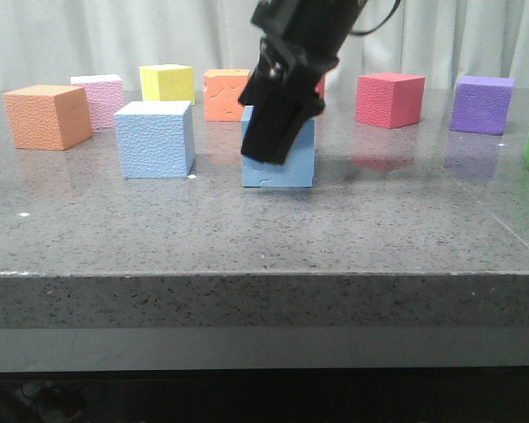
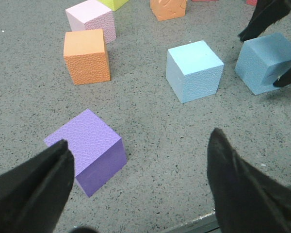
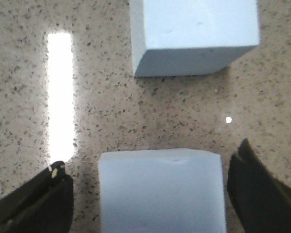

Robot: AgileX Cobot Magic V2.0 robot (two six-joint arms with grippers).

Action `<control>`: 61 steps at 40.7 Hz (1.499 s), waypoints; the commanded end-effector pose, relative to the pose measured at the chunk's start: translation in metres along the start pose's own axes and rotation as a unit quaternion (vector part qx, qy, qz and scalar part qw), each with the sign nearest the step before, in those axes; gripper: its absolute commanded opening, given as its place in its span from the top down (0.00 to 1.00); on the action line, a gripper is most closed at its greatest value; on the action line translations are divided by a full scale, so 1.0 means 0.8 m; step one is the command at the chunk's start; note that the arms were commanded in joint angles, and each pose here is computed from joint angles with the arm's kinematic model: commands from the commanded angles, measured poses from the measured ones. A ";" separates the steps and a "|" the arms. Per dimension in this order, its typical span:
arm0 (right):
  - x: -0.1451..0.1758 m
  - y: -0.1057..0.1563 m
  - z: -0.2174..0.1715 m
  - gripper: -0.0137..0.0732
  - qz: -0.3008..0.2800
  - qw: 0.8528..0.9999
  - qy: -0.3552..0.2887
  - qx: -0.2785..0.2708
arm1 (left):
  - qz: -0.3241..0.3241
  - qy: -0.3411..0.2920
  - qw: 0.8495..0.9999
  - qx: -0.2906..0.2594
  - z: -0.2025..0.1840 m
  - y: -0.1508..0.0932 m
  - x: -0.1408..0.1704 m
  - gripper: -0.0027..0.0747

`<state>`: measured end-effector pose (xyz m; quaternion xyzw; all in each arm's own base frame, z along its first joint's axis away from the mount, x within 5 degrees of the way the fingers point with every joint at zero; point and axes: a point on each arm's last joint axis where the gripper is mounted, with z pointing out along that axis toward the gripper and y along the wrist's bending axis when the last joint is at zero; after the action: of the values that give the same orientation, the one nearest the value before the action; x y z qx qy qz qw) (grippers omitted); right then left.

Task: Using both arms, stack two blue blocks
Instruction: 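Set the light blue cube down, open the right gripper, withdraw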

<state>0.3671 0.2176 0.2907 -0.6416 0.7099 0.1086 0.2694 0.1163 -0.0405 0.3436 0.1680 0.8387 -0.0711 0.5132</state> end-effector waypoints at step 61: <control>0.096 0.210 -0.251 0.21 0.439 0.853 -0.165 0.227 | 0.035 -0.056 0.994 0.086 0.045 -0.039 -0.078 0.25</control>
<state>0.1511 0.0781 0.3719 -0.1637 0.8888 0.1478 0.4017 0.1519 -0.0757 0.3572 0.2154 0.8310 -0.1119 0.5005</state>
